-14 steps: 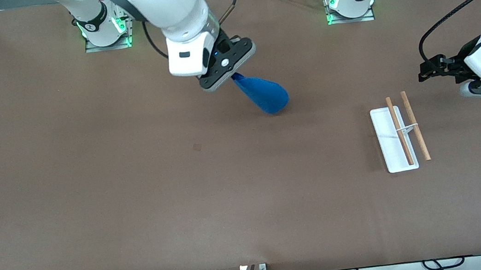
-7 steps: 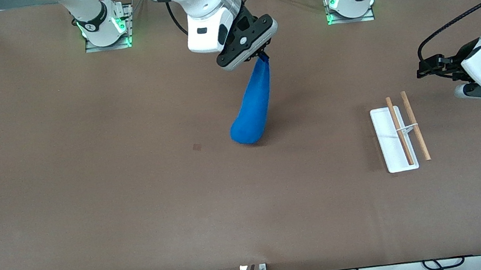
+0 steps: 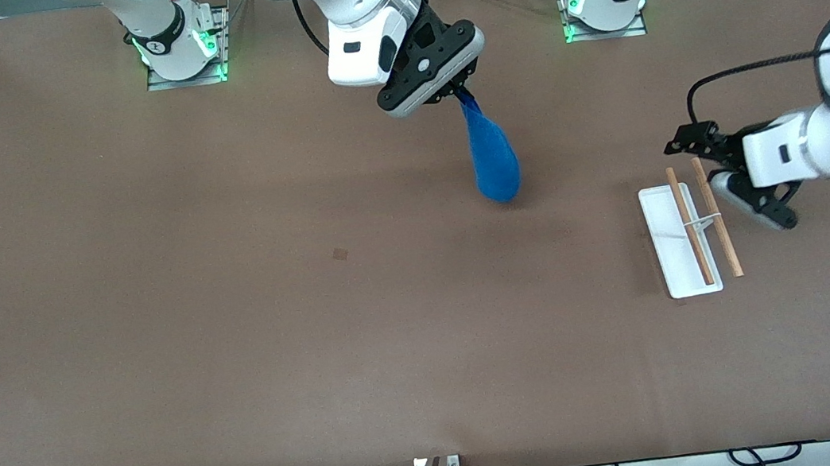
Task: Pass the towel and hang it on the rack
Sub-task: 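Hold the towel up while the left gripper reaches to grasp it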
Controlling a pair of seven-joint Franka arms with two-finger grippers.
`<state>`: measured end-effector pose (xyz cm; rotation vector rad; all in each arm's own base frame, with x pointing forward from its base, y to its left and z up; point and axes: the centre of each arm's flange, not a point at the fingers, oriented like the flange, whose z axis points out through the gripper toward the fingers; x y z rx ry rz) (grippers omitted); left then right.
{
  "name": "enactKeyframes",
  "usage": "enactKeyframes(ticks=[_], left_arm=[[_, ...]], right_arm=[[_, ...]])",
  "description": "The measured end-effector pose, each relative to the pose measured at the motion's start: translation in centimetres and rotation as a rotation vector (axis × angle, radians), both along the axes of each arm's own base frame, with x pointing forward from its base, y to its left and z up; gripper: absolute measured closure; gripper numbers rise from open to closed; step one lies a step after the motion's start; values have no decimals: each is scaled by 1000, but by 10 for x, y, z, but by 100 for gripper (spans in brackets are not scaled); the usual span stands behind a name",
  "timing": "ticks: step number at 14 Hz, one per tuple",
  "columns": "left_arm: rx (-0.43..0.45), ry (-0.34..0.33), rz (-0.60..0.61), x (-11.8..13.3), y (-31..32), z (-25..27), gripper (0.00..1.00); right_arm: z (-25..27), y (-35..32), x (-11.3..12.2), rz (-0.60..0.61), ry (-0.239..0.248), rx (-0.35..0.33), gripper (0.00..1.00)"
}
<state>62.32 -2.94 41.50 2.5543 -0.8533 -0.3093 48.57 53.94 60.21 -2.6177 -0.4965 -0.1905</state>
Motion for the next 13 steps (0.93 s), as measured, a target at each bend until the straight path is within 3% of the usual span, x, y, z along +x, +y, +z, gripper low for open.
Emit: enactKeyframes(ticks=[4,7,10,13], left_arm=[[-303,-52,-188,13,-18,-61,0],[-548,-154,-275,21,-55,-99,0],[-629,-265,-398,24,-123,-133,0],[-650,-336,-428,12,-200,-136,0]], right_arm=[[-2,4,-3,5,0,1,98],[-2,5,-3,4,1,1,98],[-3,5,-3,3,2,0,98],[-6,5,-2,2,5,-2,98]])
